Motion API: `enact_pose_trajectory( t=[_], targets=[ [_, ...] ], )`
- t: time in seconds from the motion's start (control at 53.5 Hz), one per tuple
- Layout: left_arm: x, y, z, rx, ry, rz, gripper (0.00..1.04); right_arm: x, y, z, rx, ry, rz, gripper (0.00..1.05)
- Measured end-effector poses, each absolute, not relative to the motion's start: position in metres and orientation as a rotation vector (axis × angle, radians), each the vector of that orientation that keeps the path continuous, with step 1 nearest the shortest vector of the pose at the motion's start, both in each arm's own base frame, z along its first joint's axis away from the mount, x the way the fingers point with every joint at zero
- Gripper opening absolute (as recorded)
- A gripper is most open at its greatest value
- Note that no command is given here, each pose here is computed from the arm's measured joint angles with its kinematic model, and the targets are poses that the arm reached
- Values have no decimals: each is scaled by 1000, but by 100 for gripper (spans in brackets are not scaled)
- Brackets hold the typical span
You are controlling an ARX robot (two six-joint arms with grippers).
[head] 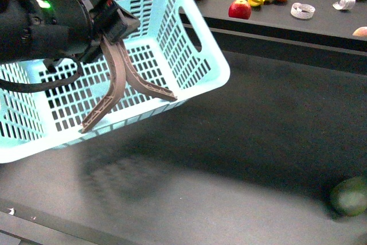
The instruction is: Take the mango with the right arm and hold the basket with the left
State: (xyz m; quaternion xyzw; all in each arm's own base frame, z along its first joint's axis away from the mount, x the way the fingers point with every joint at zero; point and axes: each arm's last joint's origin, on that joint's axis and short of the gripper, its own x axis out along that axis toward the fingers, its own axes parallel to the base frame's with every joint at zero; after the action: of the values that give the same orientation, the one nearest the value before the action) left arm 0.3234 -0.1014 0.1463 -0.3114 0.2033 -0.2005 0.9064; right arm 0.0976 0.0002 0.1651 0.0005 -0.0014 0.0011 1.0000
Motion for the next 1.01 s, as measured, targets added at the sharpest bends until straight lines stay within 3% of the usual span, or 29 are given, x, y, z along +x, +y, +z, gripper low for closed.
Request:
enact_pose_trajectory(
  t=[0.187, 0.561, 1.009],
  targets=[
    [290, -109, 161, -544, 375, -596, 8, 98, 0, 165, 1, -3, 2, 97],
    [257, -143, 156, -388, 368, -797, 8, 98, 0, 165, 1, -3, 2, 97],
    [249, -156, 157, -323, 344, -887, 8, 98, 0, 165, 1, -3, 2, 97]
  ],
)
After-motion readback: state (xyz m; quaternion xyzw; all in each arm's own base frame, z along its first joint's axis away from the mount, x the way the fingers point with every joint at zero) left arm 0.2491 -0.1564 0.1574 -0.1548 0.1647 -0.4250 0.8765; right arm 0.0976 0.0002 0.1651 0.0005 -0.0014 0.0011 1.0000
